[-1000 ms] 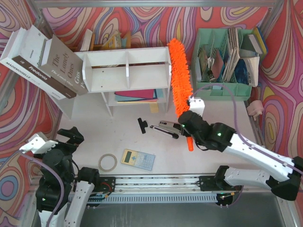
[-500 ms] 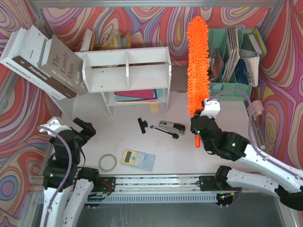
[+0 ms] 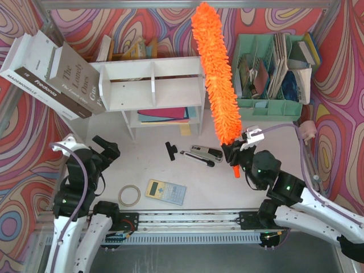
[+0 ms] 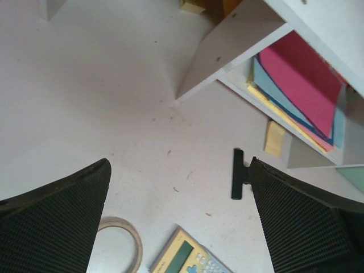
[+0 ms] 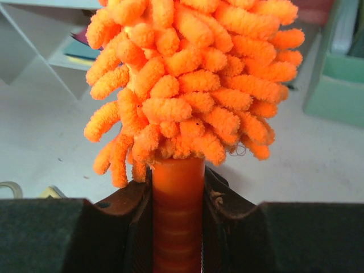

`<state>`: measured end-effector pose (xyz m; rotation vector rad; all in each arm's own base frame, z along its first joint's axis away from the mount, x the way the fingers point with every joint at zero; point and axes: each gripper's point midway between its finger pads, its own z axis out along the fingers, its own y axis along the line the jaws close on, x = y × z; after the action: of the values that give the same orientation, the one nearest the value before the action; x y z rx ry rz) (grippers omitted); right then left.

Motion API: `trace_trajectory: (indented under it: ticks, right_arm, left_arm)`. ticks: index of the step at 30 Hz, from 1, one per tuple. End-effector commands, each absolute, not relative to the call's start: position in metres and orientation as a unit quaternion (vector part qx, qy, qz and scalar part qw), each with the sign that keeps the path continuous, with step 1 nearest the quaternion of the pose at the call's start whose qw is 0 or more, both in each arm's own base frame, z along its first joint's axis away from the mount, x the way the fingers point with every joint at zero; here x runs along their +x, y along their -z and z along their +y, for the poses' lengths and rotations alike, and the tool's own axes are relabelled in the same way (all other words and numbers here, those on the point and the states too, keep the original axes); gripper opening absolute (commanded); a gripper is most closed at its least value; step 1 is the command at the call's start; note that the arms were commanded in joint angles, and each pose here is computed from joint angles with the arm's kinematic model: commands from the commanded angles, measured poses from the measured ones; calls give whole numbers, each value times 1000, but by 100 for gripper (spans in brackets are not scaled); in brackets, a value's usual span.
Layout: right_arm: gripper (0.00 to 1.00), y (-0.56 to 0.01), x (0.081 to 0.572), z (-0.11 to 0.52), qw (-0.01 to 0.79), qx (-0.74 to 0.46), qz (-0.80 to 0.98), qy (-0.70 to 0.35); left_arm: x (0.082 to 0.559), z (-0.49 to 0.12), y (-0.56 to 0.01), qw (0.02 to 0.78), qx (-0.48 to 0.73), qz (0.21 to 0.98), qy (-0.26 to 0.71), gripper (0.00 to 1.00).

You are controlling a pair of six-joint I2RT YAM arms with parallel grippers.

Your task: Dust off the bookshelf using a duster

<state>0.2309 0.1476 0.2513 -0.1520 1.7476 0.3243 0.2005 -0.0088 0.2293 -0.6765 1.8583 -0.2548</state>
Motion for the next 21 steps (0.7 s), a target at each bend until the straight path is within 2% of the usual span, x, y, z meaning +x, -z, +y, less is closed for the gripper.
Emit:
trace_trajectory:
  ticks: [1,8,14,21]
  right_arm:
    - [0,-308,234,175,695,-128,681,-193]
    - [0,-288,236,238,648,-252,679,-234]
    - [0,-288,239,268,640,-276,665,-266]
    - [0,-291,228,289,634,-309,645,-293]
  left_arm:
    - [216,-28,-266,556,-285,762,172,98]
    - [230,-66,-330,545,-250,754,269,98]
    - [221,-83,-394,612,-228,649,391,98]
    - [231,-99,-403,599,-222,629,443,98]
